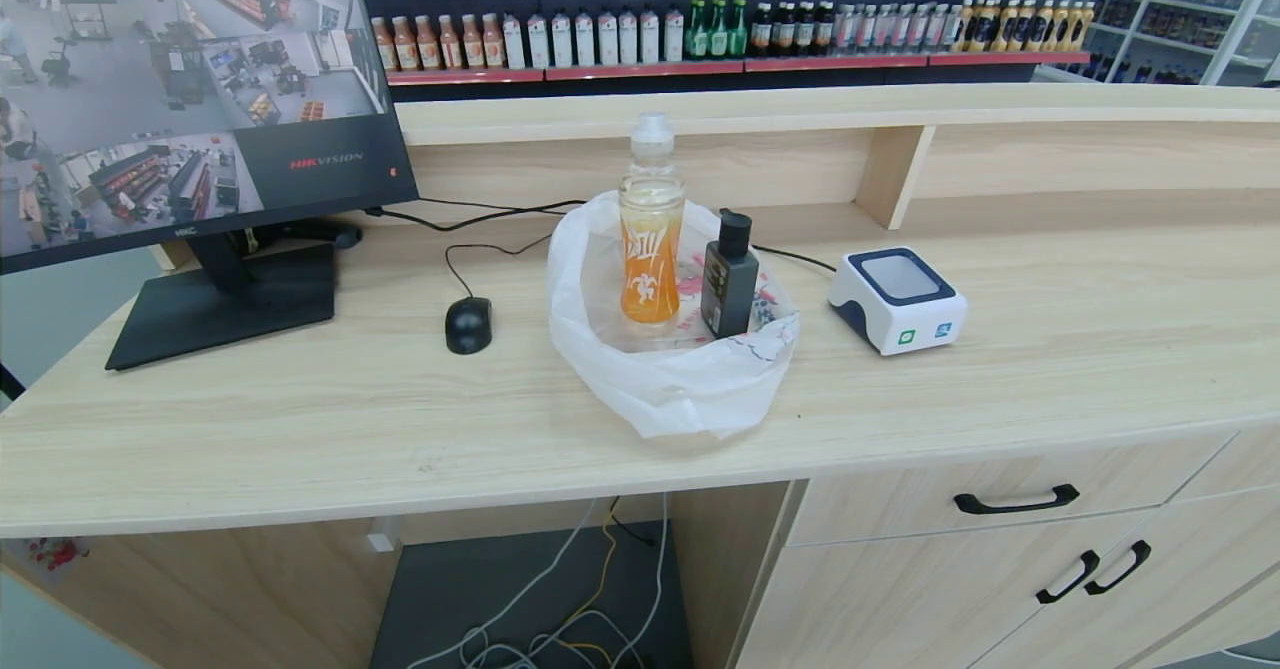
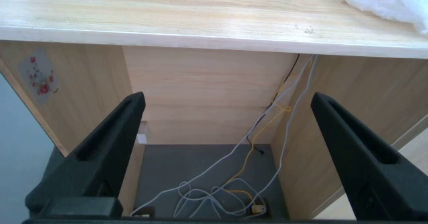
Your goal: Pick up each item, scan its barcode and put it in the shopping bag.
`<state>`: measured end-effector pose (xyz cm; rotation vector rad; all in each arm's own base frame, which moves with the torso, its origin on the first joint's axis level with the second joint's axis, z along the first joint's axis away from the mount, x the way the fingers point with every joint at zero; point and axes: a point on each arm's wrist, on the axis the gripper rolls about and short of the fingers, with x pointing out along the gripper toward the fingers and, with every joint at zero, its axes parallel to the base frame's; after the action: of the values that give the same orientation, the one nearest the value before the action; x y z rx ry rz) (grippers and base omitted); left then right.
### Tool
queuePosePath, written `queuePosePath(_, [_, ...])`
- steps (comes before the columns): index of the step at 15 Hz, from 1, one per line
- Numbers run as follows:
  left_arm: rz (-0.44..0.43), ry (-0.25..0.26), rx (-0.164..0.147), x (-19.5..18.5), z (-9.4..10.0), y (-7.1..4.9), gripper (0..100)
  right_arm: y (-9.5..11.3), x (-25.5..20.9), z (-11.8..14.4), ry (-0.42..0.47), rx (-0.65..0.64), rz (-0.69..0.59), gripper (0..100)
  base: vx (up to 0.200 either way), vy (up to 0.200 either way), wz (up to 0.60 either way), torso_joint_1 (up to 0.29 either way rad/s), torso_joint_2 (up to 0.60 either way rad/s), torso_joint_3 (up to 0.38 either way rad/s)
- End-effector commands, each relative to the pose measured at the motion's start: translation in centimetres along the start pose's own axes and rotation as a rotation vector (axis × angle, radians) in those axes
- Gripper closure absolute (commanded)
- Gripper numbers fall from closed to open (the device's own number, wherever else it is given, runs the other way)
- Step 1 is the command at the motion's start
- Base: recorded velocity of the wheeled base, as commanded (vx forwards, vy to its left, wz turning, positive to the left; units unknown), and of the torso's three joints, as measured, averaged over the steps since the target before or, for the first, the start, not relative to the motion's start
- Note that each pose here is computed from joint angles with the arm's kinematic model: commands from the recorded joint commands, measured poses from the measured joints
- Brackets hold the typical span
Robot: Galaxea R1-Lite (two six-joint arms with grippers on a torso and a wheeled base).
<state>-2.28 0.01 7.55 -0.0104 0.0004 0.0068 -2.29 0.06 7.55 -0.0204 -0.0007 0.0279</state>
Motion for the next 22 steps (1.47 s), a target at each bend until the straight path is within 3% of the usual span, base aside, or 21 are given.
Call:
queuePosePath(1, [0.001, 0.000, 0.000, 0.00, 0.00, 0.00, 0, -0.01, 0.02, -0.02, 0.004, 0.004, -0.002, 0, 0.000, 0.000, 0.00, 0.000, 0.00, 0.000])
queuePosePath(9, [0.001, 0.001, 0.007, 0.00, -0.02, 0.00, 0, 0.00, 0.01, -0.02, 0.002, 0.002, -0.002, 0, -0.025, 0.000, 0.00, 0.000, 0.00, 0.000])
queuePosePath(22, [0.001, 0.000, -0.002, 0.00, 0.00, 0.00, 0, -0.01, 0.03, -0.02, 0.005, 0.002, 0.000, 0, 0.000, -0.200, 0.00, 0.001, 0.00, 0.001])
